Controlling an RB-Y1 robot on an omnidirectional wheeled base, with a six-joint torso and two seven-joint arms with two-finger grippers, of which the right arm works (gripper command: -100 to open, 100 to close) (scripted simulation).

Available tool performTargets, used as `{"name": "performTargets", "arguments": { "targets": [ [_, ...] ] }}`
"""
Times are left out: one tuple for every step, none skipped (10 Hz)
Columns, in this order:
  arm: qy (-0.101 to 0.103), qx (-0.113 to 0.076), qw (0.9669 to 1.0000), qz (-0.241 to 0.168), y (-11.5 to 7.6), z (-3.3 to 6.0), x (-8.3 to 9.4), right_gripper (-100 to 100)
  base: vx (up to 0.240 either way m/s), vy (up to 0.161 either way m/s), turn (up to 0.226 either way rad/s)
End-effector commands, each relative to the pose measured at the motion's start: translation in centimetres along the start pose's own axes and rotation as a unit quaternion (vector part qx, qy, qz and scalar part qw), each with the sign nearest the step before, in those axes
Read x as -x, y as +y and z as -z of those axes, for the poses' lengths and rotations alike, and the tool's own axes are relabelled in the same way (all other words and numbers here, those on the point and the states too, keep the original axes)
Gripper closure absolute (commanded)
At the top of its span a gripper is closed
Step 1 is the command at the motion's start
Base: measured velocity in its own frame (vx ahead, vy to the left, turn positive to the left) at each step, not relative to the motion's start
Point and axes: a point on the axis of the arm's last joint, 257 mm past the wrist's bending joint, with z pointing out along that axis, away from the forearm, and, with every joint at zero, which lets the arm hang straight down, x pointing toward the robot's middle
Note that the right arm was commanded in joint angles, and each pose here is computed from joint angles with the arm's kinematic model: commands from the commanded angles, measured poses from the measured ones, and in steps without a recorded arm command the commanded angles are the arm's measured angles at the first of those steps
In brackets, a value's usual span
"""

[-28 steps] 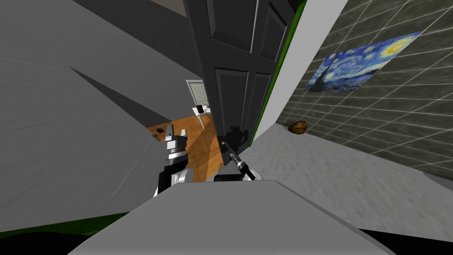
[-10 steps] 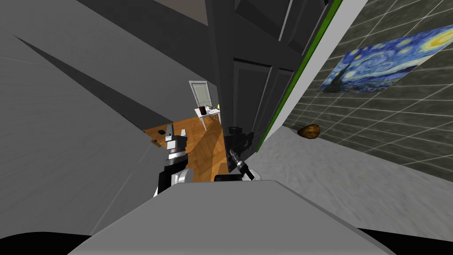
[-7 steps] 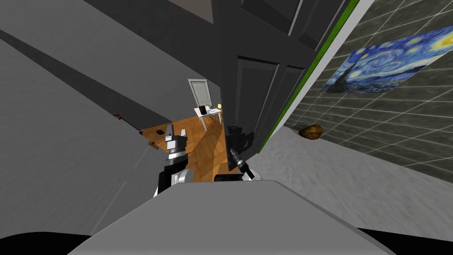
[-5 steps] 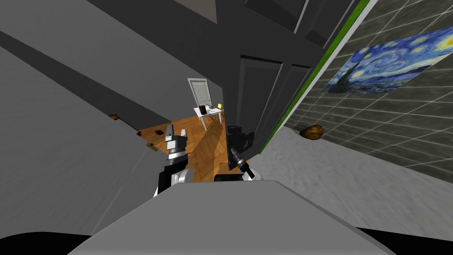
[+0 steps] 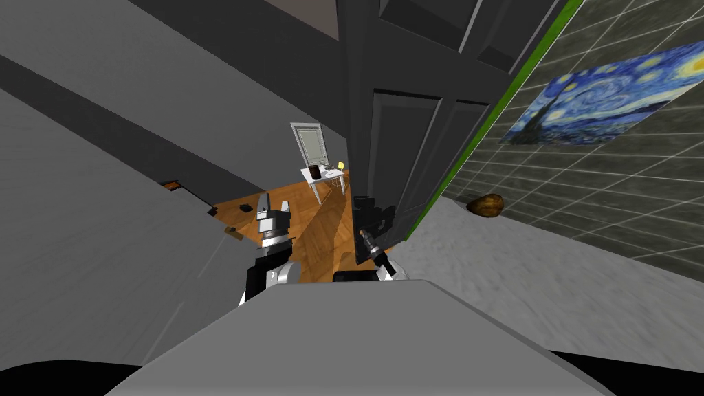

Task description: Push the door open

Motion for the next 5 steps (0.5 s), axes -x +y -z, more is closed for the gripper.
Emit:
{"name": "performTargets", "arguments": {
  "targets": [
    [-0.011, 0.004, 0.9999, 0.004, 0.6, -0.04, 1.4, 100, 0.050, 0.063, -0.023],
    [-0.023, 0.005, 0.9997, 0.004, 0.6, -0.09, 2.3, 100, 0.101, 0.092, -0.055],
    [-0.029, 0.005, 0.9996, 0.005, 0.6, -0.11, 2.8, 100, 0.114, 0.109, -0.074],
    [-0.029, 0.005, 0.9996, 0.005, 0.6, -0.11, 2.8, 100, 0.083, 0.062, -0.026],
    [-0.041, 0.005, 0.9991, 0.005, 0.6, -0.12, 3.7, 100, 0.092, 0.097, -0.041]
  ]
}}
